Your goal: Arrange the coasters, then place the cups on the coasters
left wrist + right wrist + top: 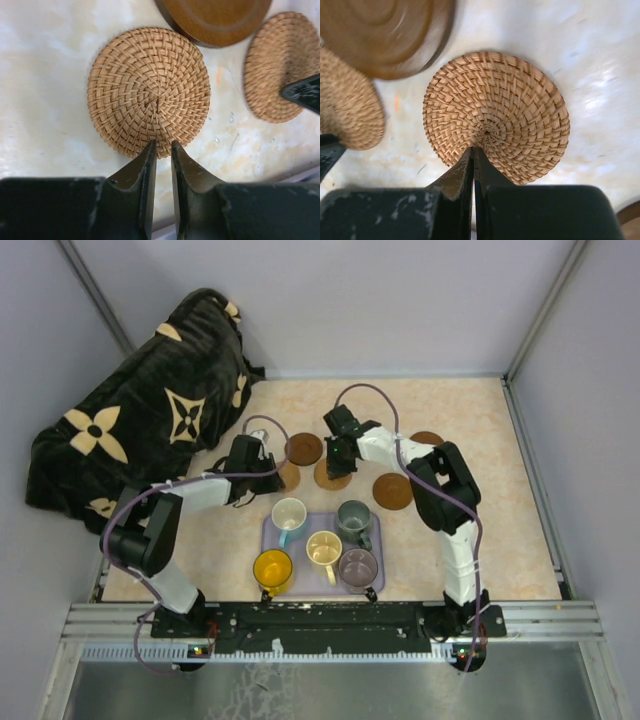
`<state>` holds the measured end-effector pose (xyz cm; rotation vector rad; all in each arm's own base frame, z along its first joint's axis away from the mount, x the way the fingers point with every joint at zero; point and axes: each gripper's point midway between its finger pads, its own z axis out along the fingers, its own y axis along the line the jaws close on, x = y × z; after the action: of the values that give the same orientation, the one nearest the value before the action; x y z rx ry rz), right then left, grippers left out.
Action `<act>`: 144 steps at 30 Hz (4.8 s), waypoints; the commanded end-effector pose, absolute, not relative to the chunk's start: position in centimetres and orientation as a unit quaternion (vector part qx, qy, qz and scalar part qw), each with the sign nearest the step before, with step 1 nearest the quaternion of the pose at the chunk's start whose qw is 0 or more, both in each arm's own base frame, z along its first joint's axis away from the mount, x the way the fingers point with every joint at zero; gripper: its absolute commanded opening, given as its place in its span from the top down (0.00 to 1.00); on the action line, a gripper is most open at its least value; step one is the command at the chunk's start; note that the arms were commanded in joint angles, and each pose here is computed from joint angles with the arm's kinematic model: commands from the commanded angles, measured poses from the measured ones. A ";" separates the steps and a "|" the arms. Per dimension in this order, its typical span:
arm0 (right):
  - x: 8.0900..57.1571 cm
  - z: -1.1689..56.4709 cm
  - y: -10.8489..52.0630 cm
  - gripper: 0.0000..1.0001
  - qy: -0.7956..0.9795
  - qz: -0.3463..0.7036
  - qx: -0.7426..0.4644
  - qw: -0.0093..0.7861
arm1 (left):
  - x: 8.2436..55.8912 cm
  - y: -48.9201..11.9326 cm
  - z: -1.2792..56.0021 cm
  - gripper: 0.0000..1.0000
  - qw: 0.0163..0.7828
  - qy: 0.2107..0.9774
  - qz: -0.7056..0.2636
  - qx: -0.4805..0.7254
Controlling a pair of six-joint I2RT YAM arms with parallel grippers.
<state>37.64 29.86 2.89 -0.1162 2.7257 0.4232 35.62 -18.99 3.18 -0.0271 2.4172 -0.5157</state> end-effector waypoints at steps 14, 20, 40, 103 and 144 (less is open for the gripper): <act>46.1 1.0 16.7 1.00 0.975 0.028 0.080 0.207 | 44.5 -13.8 3.5 0.75 0.342 0.924 -0.146 -0.086; 47.3 1.4 13.4 1.00 0.969 0.023 0.119 0.215 | 47.3 -15.2 3.8 0.75 0.345 0.920 -0.174 -0.061; 46.2 1.7 10.3 1.00 0.964 0.026 0.150 0.218 | 45.3 -21.9 2.7 0.77 0.308 0.917 -0.253 0.028; 49.3 13.9 18.7 0.88 0.930 0.095 -0.004 0.354 | 43.5 -26.0 13.1 0.76 0.398 0.868 -0.271 0.120; 49.0 5.8 33.6 0.93 0.932 0.184 -0.124 0.287 | 38.5 -24.7 5.0 0.77 0.326 0.895 -0.299 0.053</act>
<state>48.51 32.51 4.78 -0.2925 2.5350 0.4550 37.30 -24.00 3.47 0.1234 2.4097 -0.7509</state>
